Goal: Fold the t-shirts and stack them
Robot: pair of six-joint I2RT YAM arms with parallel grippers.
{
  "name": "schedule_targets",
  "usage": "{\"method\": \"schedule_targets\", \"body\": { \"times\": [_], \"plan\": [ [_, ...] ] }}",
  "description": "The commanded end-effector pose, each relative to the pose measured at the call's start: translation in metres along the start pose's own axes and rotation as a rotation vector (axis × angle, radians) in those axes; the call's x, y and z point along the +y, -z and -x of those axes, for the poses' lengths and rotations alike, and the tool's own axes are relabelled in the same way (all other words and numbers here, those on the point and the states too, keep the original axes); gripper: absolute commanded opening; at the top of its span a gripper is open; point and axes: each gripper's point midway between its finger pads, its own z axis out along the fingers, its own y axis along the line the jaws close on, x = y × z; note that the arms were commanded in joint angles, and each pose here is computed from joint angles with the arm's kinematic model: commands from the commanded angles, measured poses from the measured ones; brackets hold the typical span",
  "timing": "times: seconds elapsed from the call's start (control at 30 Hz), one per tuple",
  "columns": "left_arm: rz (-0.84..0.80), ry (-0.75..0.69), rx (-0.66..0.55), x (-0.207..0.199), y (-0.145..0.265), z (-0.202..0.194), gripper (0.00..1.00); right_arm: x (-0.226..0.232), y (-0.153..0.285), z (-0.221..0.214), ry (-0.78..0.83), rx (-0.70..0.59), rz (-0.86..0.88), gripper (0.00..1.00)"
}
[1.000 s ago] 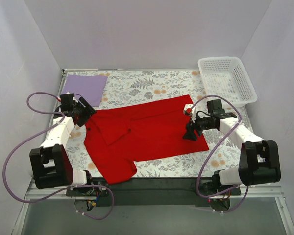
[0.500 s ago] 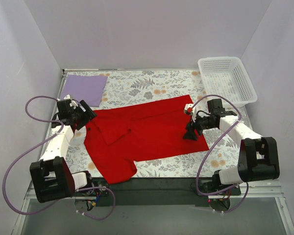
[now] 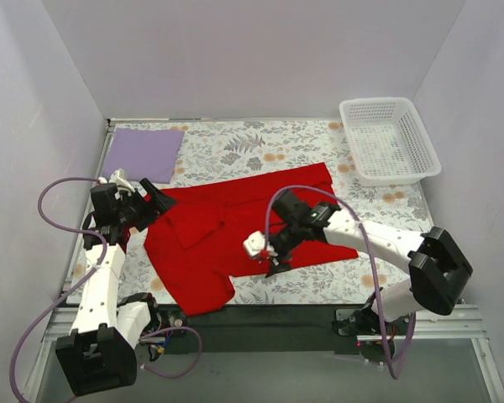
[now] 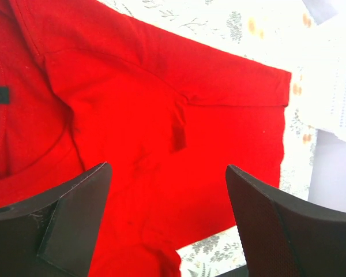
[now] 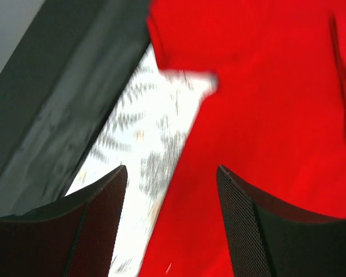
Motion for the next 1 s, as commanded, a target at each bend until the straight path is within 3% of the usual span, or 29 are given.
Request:
{"method": "schedule_targets", "body": {
  "times": [0.0, 0.33, 0.97],
  "plan": [
    [-0.008, 0.042, -0.015, -0.01, 0.018, -0.002, 0.79, -0.013, -0.039, 0.03, 0.19, 0.089, -0.004, 0.69],
    [0.291, 0.144, -0.147, 0.025, 0.035, 0.029, 0.78, -0.017, -0.128, 0.042, 0.314, 0.249, -0.054, 0.67],
    [0.278, 0.122, -0.181, 0.012, 0.052, 0.037, 0.77, 0.013, -0.18, 0.049, 0.334, 0.267, 0.033, 0.61]
  ]
}}
